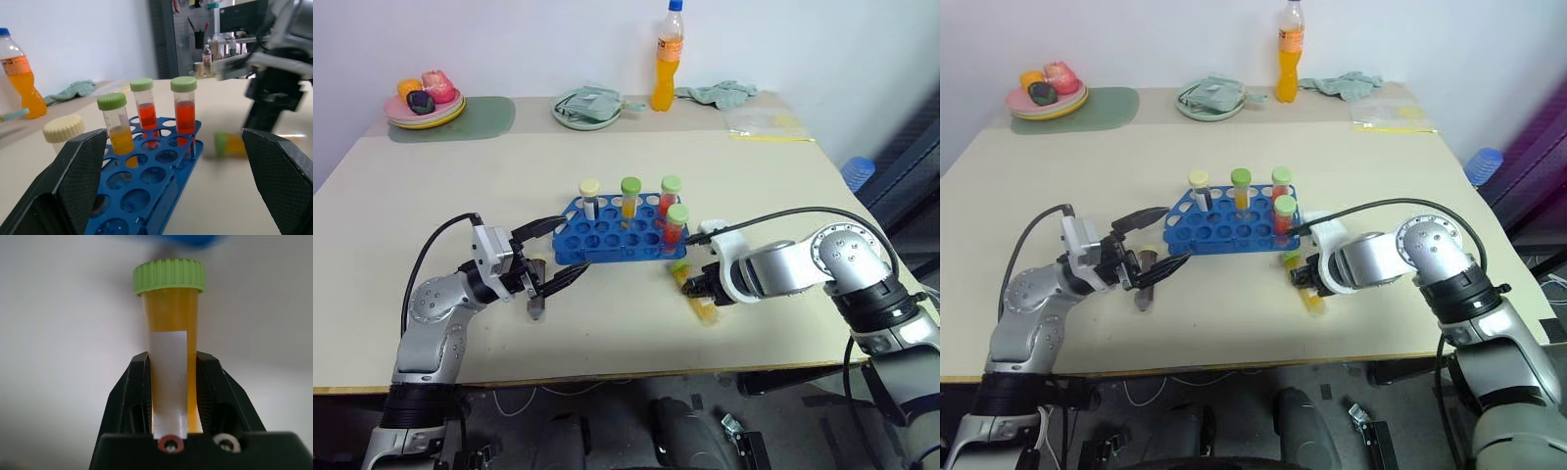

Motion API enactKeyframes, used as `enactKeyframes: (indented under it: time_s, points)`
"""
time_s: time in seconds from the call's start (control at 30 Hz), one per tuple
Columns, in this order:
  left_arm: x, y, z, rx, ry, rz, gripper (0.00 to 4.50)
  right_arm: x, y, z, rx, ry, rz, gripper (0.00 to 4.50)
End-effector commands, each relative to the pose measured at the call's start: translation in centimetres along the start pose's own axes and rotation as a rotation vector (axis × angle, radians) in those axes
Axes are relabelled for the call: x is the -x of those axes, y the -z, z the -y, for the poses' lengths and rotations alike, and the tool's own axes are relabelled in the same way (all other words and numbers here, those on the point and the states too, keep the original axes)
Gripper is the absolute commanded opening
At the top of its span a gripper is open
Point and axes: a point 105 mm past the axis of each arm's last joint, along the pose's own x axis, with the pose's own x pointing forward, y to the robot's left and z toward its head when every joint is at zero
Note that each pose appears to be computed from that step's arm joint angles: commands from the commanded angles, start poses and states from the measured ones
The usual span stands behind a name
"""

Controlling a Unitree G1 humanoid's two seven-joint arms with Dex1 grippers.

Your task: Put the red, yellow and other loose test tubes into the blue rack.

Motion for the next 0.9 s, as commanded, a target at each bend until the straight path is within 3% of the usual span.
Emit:
enactKeyframes:
  time_s: [0.03,0.1,0.2,0.33,0.57,0.9]
  points:
    - [0.1,-0.9,-0.3,-0.035,0.001,0.015,4.5,2.3,-0.8,-3.2,0.215,-0.128,0.162,0.74]
    - [0.1,-0.9,-0.5,-0.035,-0.002,0.015,4.5,3.4,-2.7,-4.3,0.302,-0.155,0.382,0.74]
    - [0.5,-1.0,-1.1,-0.04,-0.019,0.015,4.5,4.2,-5.5,-4.2,0.273,-0.186,0.748,0.74]
    - [1.4,-1.2,-1.9,-0.047,-0.041,0.004,4.5,4.8,-7.8,-4.3,0.307,-0.123,1.112,0.74]
    - [2.4,-1.6,-2.8,-0.055,-0.046,-0.021,4.5,2.7,-10.5,-4.5,0.243,-0.001,1.36,0.74]
    - [3.1,-2.1,-3.2,-0.061,-0.03,-0.051,4.5,-0.6,-10.3,-5.0,0.264,-0.003,1.466,0.74]
